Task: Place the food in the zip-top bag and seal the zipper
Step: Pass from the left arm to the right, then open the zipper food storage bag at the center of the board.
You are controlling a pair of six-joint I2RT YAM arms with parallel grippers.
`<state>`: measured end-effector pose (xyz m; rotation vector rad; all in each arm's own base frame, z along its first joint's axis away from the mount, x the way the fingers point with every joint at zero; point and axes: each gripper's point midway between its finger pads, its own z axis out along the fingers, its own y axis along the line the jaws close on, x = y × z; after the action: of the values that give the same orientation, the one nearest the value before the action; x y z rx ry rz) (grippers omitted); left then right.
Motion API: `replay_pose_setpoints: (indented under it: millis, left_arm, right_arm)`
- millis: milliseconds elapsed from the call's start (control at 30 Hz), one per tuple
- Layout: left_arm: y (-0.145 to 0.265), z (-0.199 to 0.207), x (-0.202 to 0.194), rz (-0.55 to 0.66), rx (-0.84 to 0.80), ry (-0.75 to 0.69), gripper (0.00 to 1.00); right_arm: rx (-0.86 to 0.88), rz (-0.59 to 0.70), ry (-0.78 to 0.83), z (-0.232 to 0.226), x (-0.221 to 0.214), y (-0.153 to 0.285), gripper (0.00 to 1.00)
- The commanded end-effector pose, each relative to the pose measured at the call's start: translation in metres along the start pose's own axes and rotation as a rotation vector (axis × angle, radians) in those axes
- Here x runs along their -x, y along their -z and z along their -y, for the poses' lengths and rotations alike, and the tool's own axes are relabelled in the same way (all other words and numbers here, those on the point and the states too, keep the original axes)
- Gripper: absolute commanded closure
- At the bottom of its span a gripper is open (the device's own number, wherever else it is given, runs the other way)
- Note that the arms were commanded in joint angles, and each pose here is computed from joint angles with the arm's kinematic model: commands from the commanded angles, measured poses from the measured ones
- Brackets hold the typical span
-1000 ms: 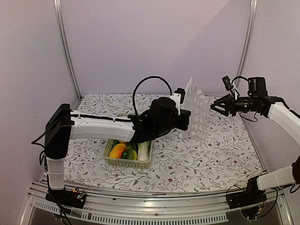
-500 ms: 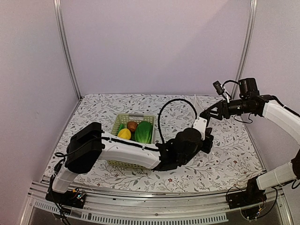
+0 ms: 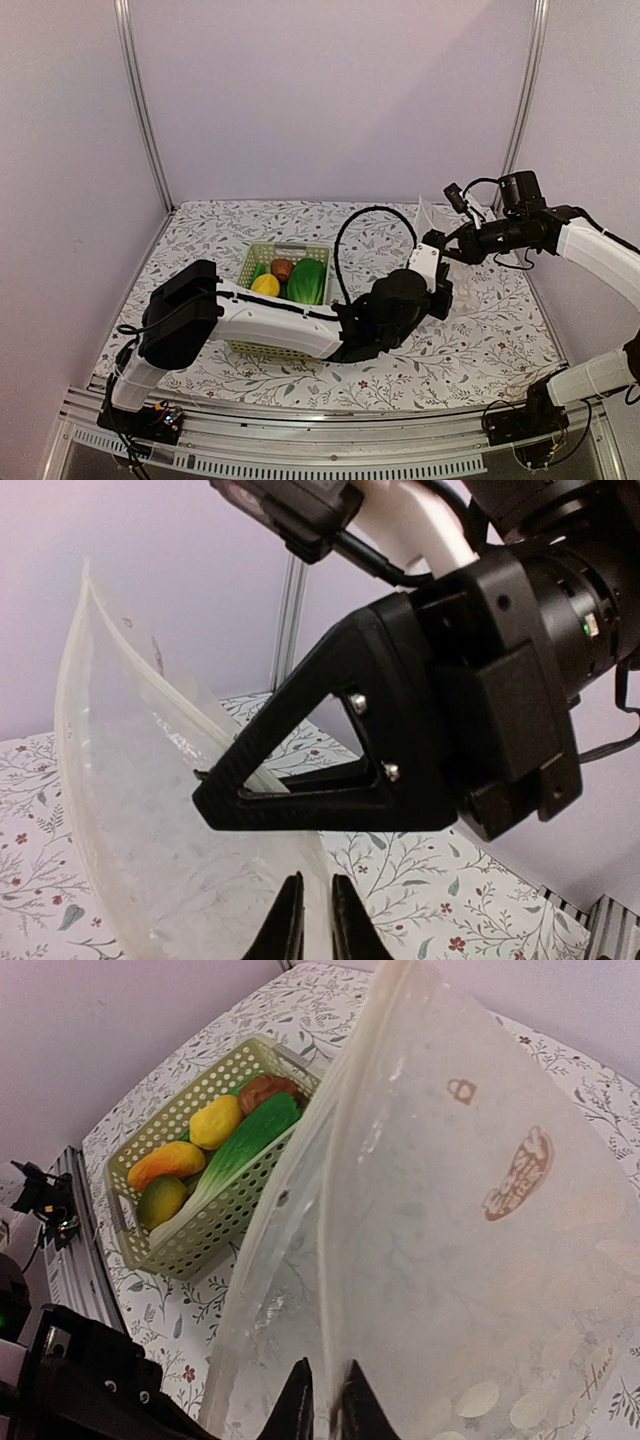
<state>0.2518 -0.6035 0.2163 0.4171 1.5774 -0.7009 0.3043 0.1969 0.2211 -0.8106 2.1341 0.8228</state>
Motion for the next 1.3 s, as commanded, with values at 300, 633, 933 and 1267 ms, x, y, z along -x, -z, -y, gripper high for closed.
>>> replay_pose_setpoints:
  millis: [300, 633, 933, 1267]
  left_arm:
    - [0.053, -0.047, 0.035, 0.024, 0.168, 0.180, 0.49]
    - [0.022, -0.029, 0.031, -0.007, 0.068, 0.273, 0.43]
    - [-0.020, -0.065, -0.003, -0.130, 0.231, 0.336, 0.56]
    - [-0.028, -0.085, -0.017, -0.132, 0.228, 0.343, 1.00]
  right_arm:
    - [-0.130, 0.005, 0.061, 0.015, -0.009, 0.007, 1.00]
    - [-0.143, -0.009, 0.080, 0.015, -0.010, 0.007, 1.00]
    - [-0.130, -0.041, 0.099, 0.008, -0.010, 0.007, 0.98]
    - [-0.231, -0.058, 0.118, 0.019, -0.011, 0.018, 0.99]
